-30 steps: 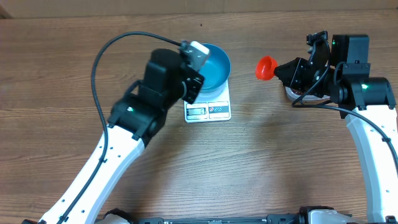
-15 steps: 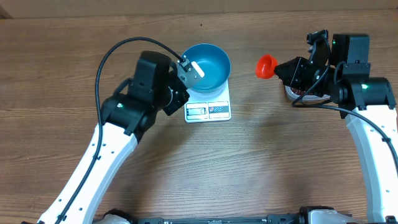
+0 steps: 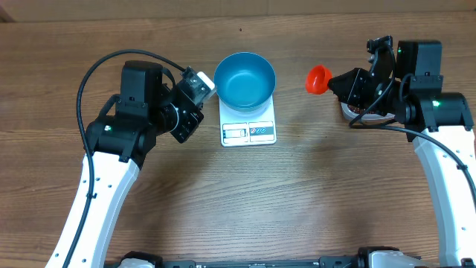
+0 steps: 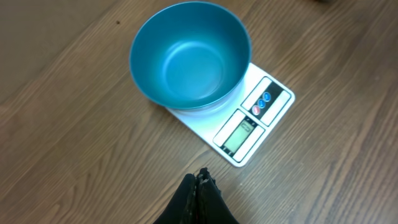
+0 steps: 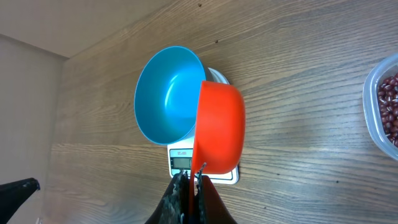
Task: Scoop item into bowl and weigh 150g on scale
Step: 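Withdraw the left gripper from the scale to a hover pose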
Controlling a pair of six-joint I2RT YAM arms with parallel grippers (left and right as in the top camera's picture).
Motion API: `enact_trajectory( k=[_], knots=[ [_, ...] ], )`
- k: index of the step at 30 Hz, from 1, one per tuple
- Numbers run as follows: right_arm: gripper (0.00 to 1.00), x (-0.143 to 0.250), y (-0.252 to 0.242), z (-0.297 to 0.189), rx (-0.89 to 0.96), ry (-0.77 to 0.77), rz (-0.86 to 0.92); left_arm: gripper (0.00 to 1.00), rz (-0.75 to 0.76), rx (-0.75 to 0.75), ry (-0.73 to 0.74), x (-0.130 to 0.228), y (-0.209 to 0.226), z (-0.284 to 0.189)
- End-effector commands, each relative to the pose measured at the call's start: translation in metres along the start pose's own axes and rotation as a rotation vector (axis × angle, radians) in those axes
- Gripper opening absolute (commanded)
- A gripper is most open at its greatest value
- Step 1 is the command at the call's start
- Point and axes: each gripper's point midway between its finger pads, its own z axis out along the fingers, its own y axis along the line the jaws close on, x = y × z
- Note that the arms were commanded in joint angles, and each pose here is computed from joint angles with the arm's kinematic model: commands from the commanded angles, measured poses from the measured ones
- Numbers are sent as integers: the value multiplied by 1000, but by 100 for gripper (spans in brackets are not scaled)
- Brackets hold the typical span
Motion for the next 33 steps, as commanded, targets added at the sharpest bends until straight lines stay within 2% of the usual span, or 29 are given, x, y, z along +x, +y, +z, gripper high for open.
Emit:
enact_trajectory(
  k=[1, 2, 3, 4, 33],
  knots=[
    [4, -4, 3, -3, -6, -17, -15, 8, -15, 23, -50, -12, -4, -9],
    [4, -4, 3, -3, -6, -17, -15, 18, -15, 24, -49, -11, -4, -9],
    [4, -4, 3, -3, -6, -17, -16, 77, -16, 24, -48, -11, -4, -9],
    [4, -4, 3, -3, -6, -17, -15, 100, -15, 24, -48, -11, -4, -9],
    [4, 0, 1, -3, 1, 2, -4, 100, -40, 55, 11, 3, -12, -9]
  ],
)
